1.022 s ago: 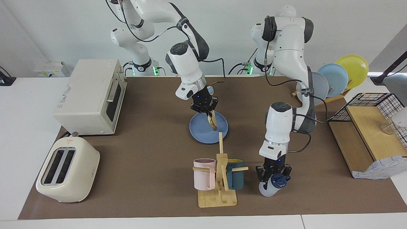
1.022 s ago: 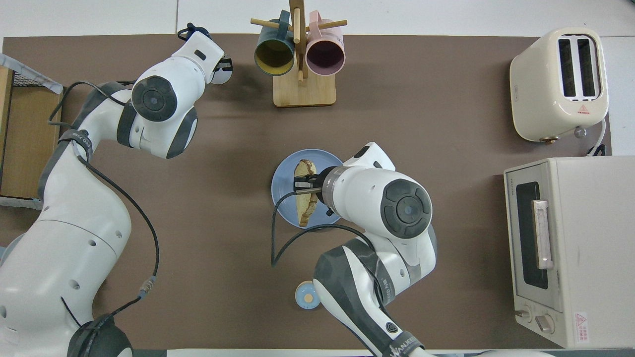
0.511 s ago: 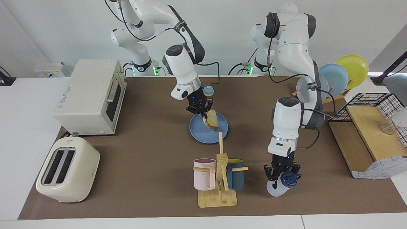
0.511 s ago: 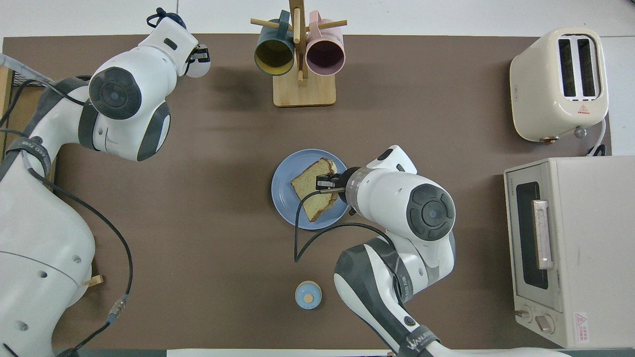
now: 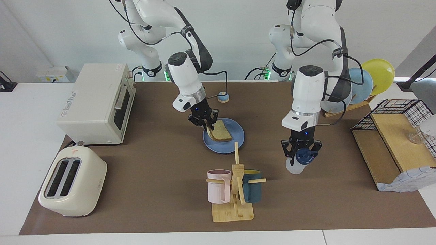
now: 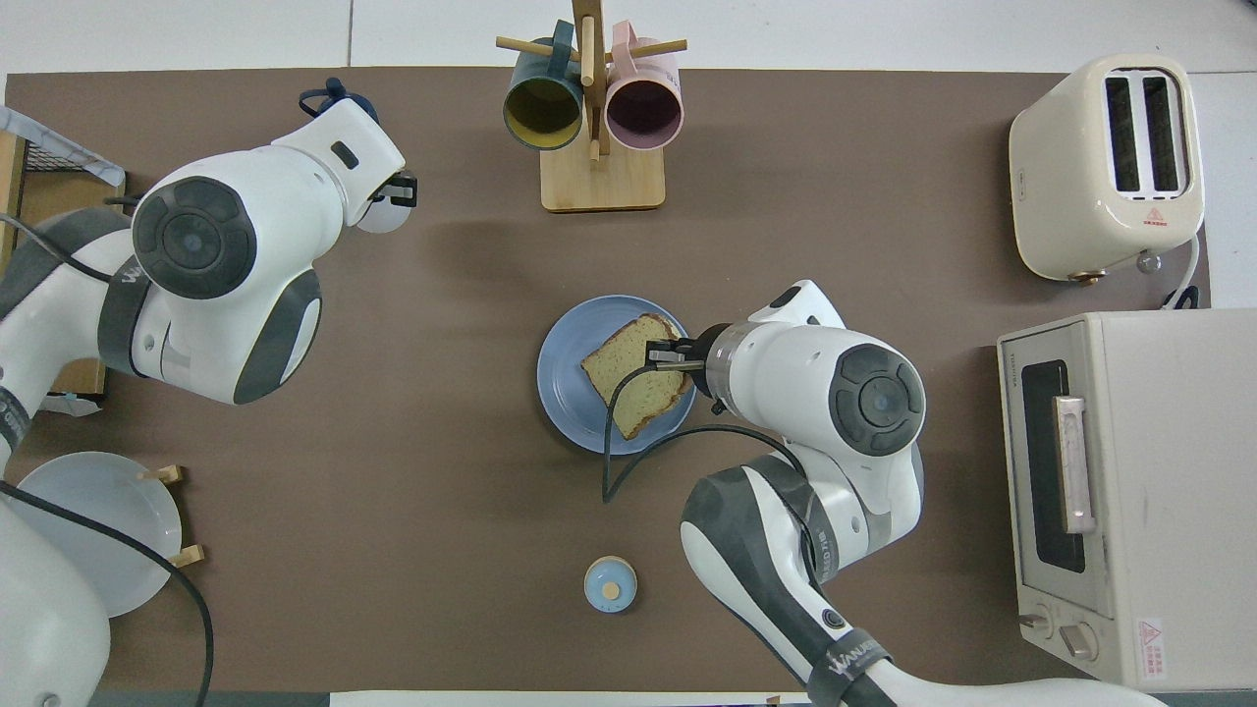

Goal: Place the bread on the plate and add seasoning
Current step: 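Carry the bottle toward the plate while the right gripper withdraws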

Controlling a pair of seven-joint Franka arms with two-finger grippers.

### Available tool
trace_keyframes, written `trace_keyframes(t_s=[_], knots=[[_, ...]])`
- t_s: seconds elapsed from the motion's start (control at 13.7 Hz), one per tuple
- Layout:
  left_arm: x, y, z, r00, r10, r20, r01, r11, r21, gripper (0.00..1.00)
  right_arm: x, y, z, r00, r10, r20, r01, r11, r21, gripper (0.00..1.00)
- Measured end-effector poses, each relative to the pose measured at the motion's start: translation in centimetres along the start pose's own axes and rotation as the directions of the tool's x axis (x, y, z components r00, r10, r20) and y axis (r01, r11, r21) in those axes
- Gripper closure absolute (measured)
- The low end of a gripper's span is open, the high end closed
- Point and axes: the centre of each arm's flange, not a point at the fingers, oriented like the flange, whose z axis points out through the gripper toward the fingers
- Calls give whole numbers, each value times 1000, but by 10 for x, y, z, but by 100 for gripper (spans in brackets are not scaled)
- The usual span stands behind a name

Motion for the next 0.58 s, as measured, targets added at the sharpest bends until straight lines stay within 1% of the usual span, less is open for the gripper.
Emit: trace_keyframes(t_s=[0.07,0.15,0.22,0.29,0.37,0.44,0.51,0.58], knots=[[-8,7,-13,999,28,40,-27,1000,-15,56,3,0,-5,1000,2,-5,-2,1000,3,43],[-14,12,-28,994,69,87,-64,996,-56,56,5,0,-10,1000,4,0,-4,1000,2,33],[-20,13,-51,981,139,135,-123,985,-118,56,9,-2,-16,1000,6,13,-6,1000,0,18],[-27,8,-79,957,227,181,-198,966,-166,56,15,-5,-24,999,6,32,-6,1000,-3,4],[-36,3,-103,925,312,218,-271,942,-197,56,23,-8,-35,999,9,49,-9,1000,-6,0],[-47,0,-125,879,406,248,-353,906,-234,56,33,-7,-48,998,12,68,-11,1000,-15,0],[-57,-1,-144,826,498,263,-431,860,-274,56,46,-4,-66,996,7,89,-3,999,-36,0],[-67,3,-161,766,585,267,-503,804,-316,56,59,2,-89,994,-8,111,16,997,-78,0]])
